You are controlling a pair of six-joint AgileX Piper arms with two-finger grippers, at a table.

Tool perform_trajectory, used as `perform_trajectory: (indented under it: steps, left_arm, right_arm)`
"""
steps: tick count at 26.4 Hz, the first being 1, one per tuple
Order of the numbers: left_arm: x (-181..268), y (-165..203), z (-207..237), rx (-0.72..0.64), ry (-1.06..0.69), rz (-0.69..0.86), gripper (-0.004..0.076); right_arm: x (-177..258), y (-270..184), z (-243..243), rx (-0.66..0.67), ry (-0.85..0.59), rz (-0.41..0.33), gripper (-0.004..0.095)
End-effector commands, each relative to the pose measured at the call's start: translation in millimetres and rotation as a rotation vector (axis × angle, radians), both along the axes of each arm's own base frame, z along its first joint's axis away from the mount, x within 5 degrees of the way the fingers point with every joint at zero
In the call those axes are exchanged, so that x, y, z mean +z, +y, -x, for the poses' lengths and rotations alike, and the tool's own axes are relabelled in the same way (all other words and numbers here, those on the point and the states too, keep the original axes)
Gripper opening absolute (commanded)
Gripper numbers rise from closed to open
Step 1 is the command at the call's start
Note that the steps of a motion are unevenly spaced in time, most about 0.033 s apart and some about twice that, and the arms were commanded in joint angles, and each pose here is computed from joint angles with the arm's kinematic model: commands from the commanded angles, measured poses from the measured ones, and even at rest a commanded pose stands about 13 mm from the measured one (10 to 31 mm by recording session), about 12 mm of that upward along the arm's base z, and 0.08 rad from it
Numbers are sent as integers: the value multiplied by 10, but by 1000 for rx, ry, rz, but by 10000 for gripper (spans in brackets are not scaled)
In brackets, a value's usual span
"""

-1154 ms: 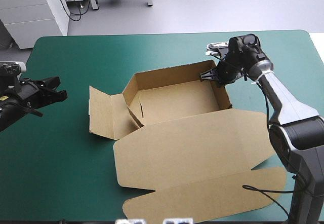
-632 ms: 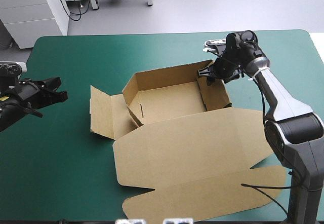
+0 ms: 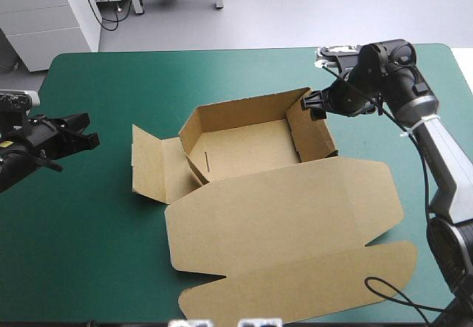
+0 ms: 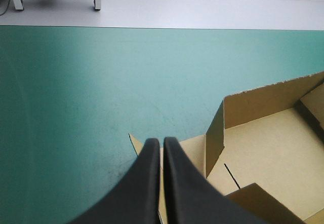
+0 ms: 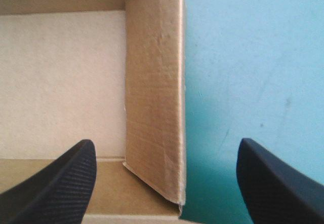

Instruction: Fold the box

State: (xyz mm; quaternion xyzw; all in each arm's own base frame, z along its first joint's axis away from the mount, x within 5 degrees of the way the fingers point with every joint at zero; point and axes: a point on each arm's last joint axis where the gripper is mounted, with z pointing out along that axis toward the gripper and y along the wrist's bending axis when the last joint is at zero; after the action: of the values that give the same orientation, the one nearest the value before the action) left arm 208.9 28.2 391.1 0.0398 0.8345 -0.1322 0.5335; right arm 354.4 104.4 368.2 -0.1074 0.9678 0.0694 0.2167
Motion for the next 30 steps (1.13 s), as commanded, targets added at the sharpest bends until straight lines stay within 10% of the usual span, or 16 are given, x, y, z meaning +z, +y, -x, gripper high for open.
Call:
perform_trajectory:
  steps: [1, 18, 26, 30]
  left_arm:
    - [144, -16, 14, 17, -72, 30, 6]
    - [116, 7, 16, 26, -56, -15, 4]
    - [114, 4, 17, 23, -54, -15, 4]
    - [111, 4, 18, 21, -52, -17, 4]
  right_arm:
    - [55, -69, 106, -2, -17, 26, 711]
    - [-647, 36, -264, 8, 161, 73, 599]
    - [-650, 46, -259, 165, 144, 117, -17]
    - [-645, 32, -265, 212, 132, 143, -19]
